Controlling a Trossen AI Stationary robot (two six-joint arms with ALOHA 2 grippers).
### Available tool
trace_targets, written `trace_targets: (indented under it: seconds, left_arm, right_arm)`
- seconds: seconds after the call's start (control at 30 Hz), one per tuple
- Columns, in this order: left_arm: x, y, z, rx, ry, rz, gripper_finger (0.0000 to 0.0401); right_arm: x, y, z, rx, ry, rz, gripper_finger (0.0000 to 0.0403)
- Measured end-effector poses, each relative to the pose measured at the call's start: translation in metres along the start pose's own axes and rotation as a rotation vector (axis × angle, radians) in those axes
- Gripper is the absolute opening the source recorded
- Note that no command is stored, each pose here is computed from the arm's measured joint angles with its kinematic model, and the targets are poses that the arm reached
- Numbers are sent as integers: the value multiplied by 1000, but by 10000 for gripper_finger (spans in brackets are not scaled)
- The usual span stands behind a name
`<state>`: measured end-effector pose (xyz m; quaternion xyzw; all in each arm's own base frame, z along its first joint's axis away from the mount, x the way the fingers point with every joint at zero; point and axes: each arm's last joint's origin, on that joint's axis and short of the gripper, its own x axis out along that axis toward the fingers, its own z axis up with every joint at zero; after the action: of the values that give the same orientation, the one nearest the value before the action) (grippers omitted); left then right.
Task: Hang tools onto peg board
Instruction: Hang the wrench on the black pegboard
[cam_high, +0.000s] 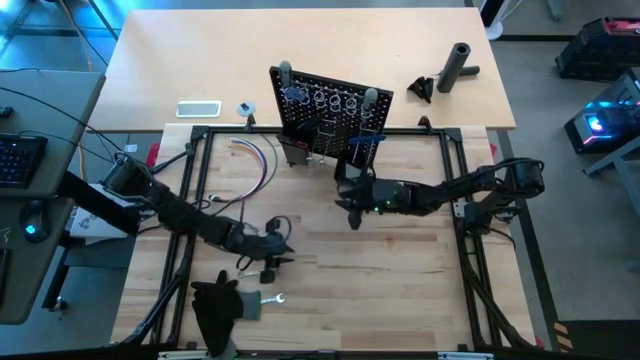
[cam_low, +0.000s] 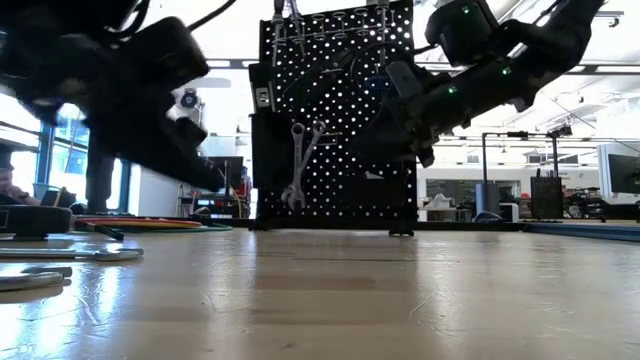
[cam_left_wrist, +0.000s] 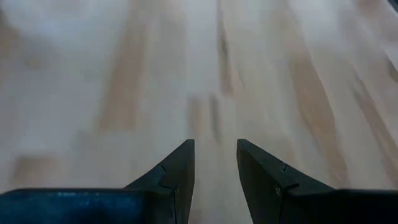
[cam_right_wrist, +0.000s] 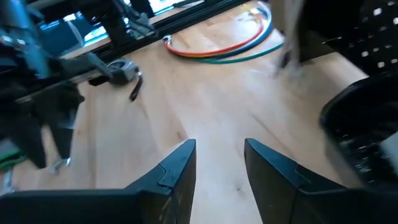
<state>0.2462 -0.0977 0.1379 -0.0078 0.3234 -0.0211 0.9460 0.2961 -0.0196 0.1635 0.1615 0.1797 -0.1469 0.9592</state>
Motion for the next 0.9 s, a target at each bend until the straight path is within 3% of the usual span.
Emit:
trace_targets:
  seconds: [0.2,0.37,0.9]
  left_arm:
    - [-5,-12,-16,-26,155,-94,113]
    - [-9,-22,-23,-23,196,-118,113]
    - [-4,-18,-35,74,275,-14,113]
  right_arm:
    - [-4,14,-8,-22,37,43,131]
    - [-10,26,-11,-49,62,77,131]
    - [-21,50,-24,-123,104,133,131]
